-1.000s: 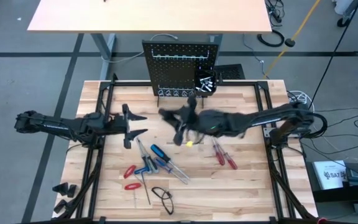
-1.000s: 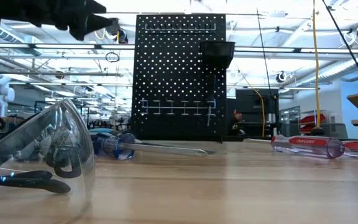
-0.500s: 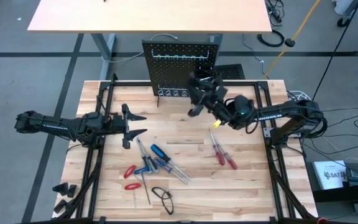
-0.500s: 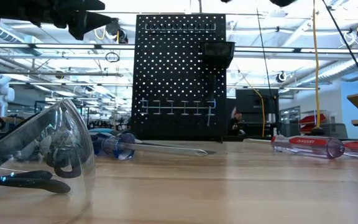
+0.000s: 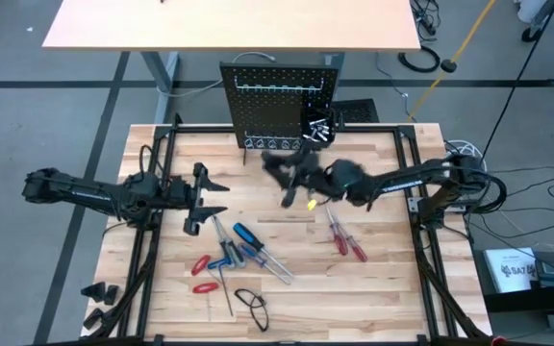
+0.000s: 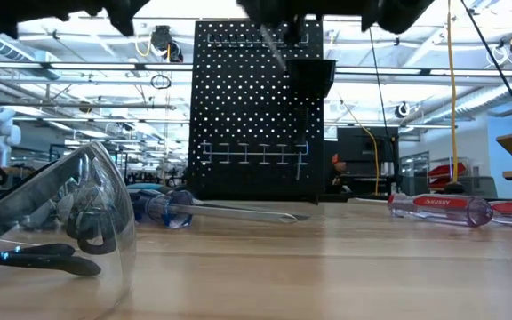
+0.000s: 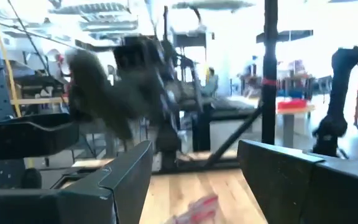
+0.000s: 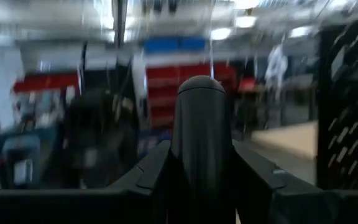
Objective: Hang tools onto peg board
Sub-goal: Hang the black screwdriver on the pegboard
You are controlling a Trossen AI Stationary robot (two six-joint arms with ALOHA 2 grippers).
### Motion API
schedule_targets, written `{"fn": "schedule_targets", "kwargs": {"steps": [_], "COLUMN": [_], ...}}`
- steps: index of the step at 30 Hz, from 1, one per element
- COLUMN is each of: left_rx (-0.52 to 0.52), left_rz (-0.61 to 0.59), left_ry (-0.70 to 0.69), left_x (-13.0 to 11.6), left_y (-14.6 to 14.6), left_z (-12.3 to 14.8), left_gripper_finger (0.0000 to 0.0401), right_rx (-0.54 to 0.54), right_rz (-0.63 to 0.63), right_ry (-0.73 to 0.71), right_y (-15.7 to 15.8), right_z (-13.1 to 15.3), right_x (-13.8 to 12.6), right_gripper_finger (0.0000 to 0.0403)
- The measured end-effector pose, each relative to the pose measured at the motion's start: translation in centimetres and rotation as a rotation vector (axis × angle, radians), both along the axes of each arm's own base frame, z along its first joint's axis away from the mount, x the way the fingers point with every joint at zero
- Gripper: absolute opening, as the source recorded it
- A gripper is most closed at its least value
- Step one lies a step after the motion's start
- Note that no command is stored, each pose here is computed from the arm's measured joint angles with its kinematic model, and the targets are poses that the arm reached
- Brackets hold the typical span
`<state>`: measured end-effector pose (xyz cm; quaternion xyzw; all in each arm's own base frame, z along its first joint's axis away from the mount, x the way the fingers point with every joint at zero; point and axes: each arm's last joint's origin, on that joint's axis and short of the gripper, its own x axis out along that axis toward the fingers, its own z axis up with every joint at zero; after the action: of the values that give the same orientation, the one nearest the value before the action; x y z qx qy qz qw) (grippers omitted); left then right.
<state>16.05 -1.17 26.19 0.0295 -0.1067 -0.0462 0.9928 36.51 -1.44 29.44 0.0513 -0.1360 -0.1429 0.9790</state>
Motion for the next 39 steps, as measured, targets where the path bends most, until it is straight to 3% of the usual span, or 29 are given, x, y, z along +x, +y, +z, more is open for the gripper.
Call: {"fn": "schedule_targets", "kwargs": {"steps": [6, 14, 21, 28, 39], "left_rx": [-0.033, -0.133, -0.234, -0.240, -0.241], "left_rz": [0.017, 0.080, 0.187, 0.089, 0.107], "left_ry": [0.024, -0.016, -0.014, -0.036, -0.021], "left_x": [2.1, 3.6, 4.2, 4.6, 6.7], "left_y": [-0.1, 0.1, 0.5, 0.5, 0.4], "left_z": [-1.1, -1.6, -2.1, -2.1, -2.6], "left_gripper_finger": [0.0244, 0.0244, 0.0244, 0.0244, 0.0244], "right_rx": [0.000, -0.029, -0.059, -0.057, -0.065], "right_rz": [0.056, 0.070, 0.082, 0.086, 0.080], "right_ry": [0.062, 0.105, 0.124, 0.122, 0.149], "right_y": [2.2, 3.2, 3.9, 4.1, 4.2], "right_z": [-3.2, -4.8, -5.0, -5.0, -4.5], "right_x": [1.8, 3.3, 3.8, 3.7, 4.4], "right_gripper_finger": [0.0120, 0.0120, 0.0120, 0.0120, 0.0120]}}
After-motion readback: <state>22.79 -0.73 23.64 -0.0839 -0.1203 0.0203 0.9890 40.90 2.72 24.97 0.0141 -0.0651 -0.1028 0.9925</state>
